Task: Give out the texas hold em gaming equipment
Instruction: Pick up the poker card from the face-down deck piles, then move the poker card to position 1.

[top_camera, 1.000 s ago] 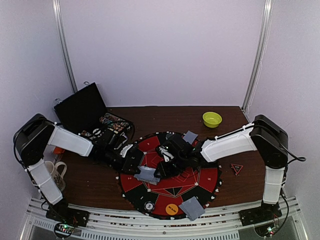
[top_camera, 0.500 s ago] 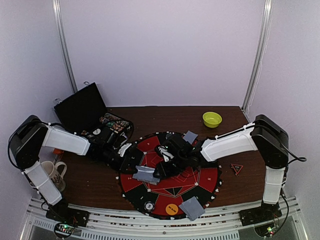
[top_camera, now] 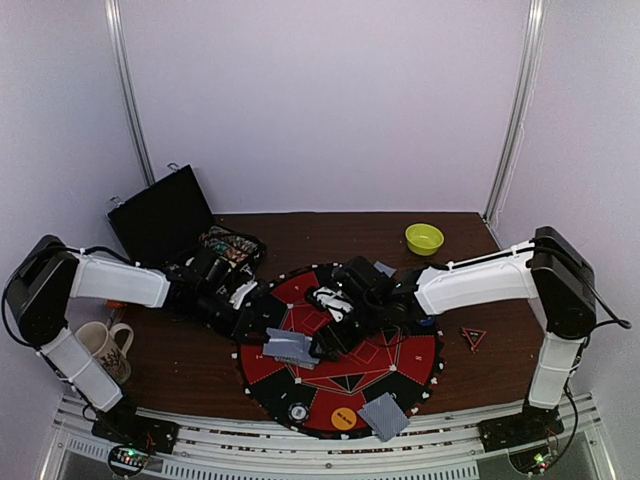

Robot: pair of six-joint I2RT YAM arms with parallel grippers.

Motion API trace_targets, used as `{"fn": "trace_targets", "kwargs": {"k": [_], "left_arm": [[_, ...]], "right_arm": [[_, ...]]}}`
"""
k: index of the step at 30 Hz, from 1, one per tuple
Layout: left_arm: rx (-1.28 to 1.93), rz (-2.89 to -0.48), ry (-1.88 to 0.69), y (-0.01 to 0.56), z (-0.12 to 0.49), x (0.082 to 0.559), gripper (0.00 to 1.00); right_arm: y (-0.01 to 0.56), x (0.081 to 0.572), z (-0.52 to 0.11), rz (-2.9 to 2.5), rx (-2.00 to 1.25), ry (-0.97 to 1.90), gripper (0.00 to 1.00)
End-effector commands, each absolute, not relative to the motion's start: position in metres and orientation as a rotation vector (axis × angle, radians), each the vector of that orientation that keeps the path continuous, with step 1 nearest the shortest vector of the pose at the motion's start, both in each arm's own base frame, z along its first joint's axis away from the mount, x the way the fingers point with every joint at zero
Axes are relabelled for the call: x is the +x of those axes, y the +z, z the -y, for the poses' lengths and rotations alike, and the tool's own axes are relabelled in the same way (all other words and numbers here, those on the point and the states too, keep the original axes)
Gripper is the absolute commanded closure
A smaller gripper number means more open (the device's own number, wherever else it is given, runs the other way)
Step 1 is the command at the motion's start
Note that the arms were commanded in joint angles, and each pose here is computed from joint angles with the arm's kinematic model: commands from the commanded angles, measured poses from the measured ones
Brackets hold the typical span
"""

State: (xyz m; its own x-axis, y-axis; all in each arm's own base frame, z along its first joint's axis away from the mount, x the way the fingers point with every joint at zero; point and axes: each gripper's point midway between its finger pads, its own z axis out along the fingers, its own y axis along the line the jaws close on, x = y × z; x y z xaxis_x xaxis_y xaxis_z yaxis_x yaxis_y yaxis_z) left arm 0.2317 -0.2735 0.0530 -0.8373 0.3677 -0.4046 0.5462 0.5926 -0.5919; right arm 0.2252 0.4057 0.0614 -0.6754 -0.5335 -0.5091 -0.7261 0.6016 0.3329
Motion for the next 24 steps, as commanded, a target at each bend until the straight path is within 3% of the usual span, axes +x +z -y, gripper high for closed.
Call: {"fn": "trace_targets", "kwargs": {"k": [1,5,12,24], "left_arm": [[0.839,-2.446,-1.197,0.095,0.279,0.232,1.0],[0.795,-2.416,-1.191,0.118,0.266,0.24,1.0],[0.563,-2.477,-1.049,0.117,0.218,0.275,1.0],[0.488,-2.484,-0.952,0.115,0.195,0.296,1.0]], "right_arm": [[0.069,0.23,-0.41,-2.32,-1.288,0.661,0.15],[0.054,0.239,-0.413,-2.317,-1.427,0.545,0.0],[0.047,0.233,-0.433,-2.28,-1.587,0.565,0.0],[0.018,0.21,-0.438,-2.321,-1.706,0.543,0.02]]}}
